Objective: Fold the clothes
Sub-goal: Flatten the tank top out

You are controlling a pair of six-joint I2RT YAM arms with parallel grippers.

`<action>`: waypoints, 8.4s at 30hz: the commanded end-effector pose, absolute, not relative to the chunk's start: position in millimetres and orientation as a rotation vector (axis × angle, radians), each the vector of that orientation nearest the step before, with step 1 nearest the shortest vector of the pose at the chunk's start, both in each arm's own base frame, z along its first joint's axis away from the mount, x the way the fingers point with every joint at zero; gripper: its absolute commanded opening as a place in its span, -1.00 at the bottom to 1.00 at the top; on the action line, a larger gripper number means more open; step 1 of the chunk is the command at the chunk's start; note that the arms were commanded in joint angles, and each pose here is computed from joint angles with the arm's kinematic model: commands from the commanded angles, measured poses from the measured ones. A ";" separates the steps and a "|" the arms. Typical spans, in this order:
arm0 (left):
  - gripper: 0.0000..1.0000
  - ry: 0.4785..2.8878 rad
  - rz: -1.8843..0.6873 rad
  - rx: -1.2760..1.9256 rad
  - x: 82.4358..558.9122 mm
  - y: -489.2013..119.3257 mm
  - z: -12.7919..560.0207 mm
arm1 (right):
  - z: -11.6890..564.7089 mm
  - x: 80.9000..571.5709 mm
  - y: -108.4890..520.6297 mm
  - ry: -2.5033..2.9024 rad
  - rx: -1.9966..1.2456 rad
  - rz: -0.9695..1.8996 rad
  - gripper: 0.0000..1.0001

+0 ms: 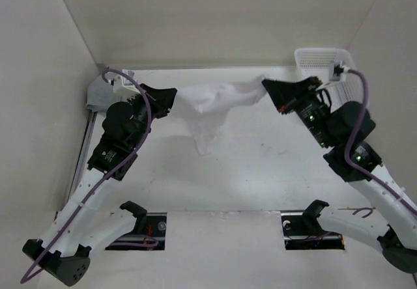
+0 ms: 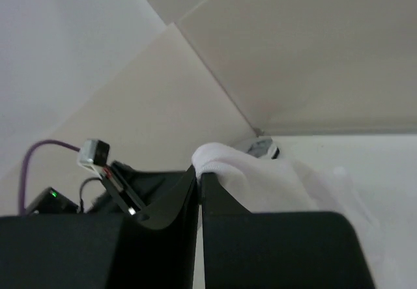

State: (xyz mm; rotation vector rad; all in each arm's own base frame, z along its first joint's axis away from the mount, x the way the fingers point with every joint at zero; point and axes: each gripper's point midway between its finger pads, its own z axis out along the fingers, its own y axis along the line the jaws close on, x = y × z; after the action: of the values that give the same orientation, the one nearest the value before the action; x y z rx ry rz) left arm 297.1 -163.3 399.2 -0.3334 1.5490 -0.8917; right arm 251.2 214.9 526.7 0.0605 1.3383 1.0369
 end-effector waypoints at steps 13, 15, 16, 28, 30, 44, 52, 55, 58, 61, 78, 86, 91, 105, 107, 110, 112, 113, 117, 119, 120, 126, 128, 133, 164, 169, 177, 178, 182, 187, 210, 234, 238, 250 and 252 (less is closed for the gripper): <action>-1.00 2.042 -0.626 -0.447 379.3 -183.6 182.5 | 177.2 256.0 208.9 2.022 0.288 0.821 -0.90; -0.99 2.042 -0.627 -0.437 388.3 -191.2 183.5 | 178.9 263.8 206.8 2.017 0.281 0.791 -0.90; -0.94 2.059 -0.616 -0.432 389.9 -192.6 179.2 | 177.0 265.8 205.5 2.022 0.282 0.780 -0.90; -0.38 2.049 -0.366 -0.420 347.8 -151.6 140.8 | 147.7 281.9 187.2 2.040 0.323 0.694 -0.89; -0.43 2.034 -0.329 -0.400 323.5 -143.2 135.0 | 147.8 282.4 186.1 2.027 0.317 0.702 -0.91; -0.49 2.304 -0.326 -0.384 278.6 -158.4 43.8 | 155.1 282.4 188.1 2.008 0.292 0.715 -0.94; -0.51 2.340 -0.358 -0.380 280.9 -164.1 29.5 | 150.4 280.2 187.3 2.016 0.291 0.714 -0.93; -0.56 2.339 -0.364 -0.385 283.0 -164.5 28.0 | 152.4 281.2 188.6 2.014 0.288 0.716 -0.93; -0.64 2.338 -0.381 -0.376 285.8 -168.4 28.1 | 155.9 281.4 189.9 2.006 0.284 0.722 -0.93; -0.93 2.317 -0.412 -0.371 289.1 -172.2 37.5 | 160.6 280.9 189.4 1.994 0.280 0.728 -0.94; -1.00 1.304 -0.880 -0.366 231.4 -119.2 471.3 | 462.5 196.3 139.0 1.430 0.165 0.844 -0.98; -1.00 1.218 -0.873 -0.380 236.4 -113.8 505.2 | 525.4 163.6 164.4 1.339 0.059 0.979 -0.97; -1.00 1.283 -0.773 -0.449 304.7 -119.3 473.8 | 498.6 229.0 184.3 1.384 0.082 0.843 -0.97; -1.00 1.352 -0.875 -0.539 487.0 -94.4 496.4 | 540.7 437.5 203.8 1.436 0.093 0.993 -0.98; -1.00 1.296 -0.899 -0.508 480.9 -90.2 527.4 | 578.4 426.9 201.6 1.365 0.062 1.000 -0.98; -1.00 1.225 -0.891 -0.479 460.9 -77.0 559.3 | 605.8 407.5 200.0 1.307 0.022 1.014 -0.97; -1.00 1.196 -0.881 -0.470 445.7 -69.5 565.7 | 598.7 400.5 197.3 1.319 0.022 1.005 -0.97; -1.00 1.187 -0.877 -0.466 439.6 -67.4 564.0 | 590.3 397.6 195.4 1.329 0.029 0.996 -0.97; -1.00 1.240 -0.849 -0.479 424.5 -68.5 514.0 | 532.0 386.8 192.0 1.391 0.078 0.983 -0.97; -1.00 1.312 -0.843 -0.508 418.4 -76.3 461.9 | 482.6 379.0 189.7 1.450 0.124 0.973 -0.96; -1.00 1.348 -0.834 -0.527 413.0 -79.7 433.8 | 455.5 374.3 189.0 1.483 0.146 0.970 -0.96; -1.00 1.613 -0.707 -0.661 360.3 -84.3 249.5 | 263.6 319.0 202.6 1.756 0.257 0.949 -0.92; -1.00 1.708 -0.659 -0.703 337.5 -79.2 189.5 | 198.8 298.0 205.4 1.869 0.311 0.924 -0.87; -0.98 1.879 -0.640 -0.771 294.8 -79.7 93.4 | 95.0 251.5 203.4 2.076 0.390 0.871 -0.56; -0.95 1.938 -0.691 -0.678 267.6 -95.0 77.5 | 19.7 200.3 216.4 2.409 0.419 0.707 -0.59; -0.97 1.919 -0.718 -0.659 267.8 -99.0 88.7 | 38.7 210.2 205.5 2.309 0.482 0.674 -0.90; -1.00 1.764 -0.816 -0.567 255.9 -110.2 177.8 | 135.0 182.0 176.2 2.133 0.432 0.703 -0.95; -1.00 1.739 -0.818 -0.561 252.3 -108.8 189.9 | 144.8 177.3 172.0 2.123 0.422 0.703 -0.95; -1.00 1.664 -0.818 -0.527 240.1 -104.0 229.2 | 179.9 161.4 163.6 2.088 0.389 0.744 -0.96; -1.00 1.484 -0.875 -0.476 230.6 -99.4 316.8 | 286.1 158.2 155.0 1.871 0.298 0.807 -0.99; -1.00 1.262 -0.799 -0.596 445.0 -63.8 466.9 | 482.7 409.4 158.5 1.534 0.161 0.684 -1.00; -1.00 1.242 -0.702 -0.530 412.6 -54.8 467.8 | 483.9 378.8 131.0 1.499 0.218 0.622 -0.99; -1.00 1.384 -0.675 -0.593 371.8 -67.2 355.2 | 380.1 324.5 148.1 1.622 0.207 0.663 -0.97; -1.00 1.800 -0.690 -0.735 208.0 -71.2 169.1 | 147.4 146.2 185.2 2.154 0.204 0.870 -1.00; -1.00 1.806 -0.701 -0.752 197.7 -70.0 169.1 | 141.6 129.6 187.1 2.192 0.202 0.887 -1.00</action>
State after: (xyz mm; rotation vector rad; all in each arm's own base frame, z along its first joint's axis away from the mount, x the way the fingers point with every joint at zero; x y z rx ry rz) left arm 217.4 -77.4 202.7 -0.6488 1.6821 -0.7547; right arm 138.0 193.3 142.4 0.0412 2.1716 0.8740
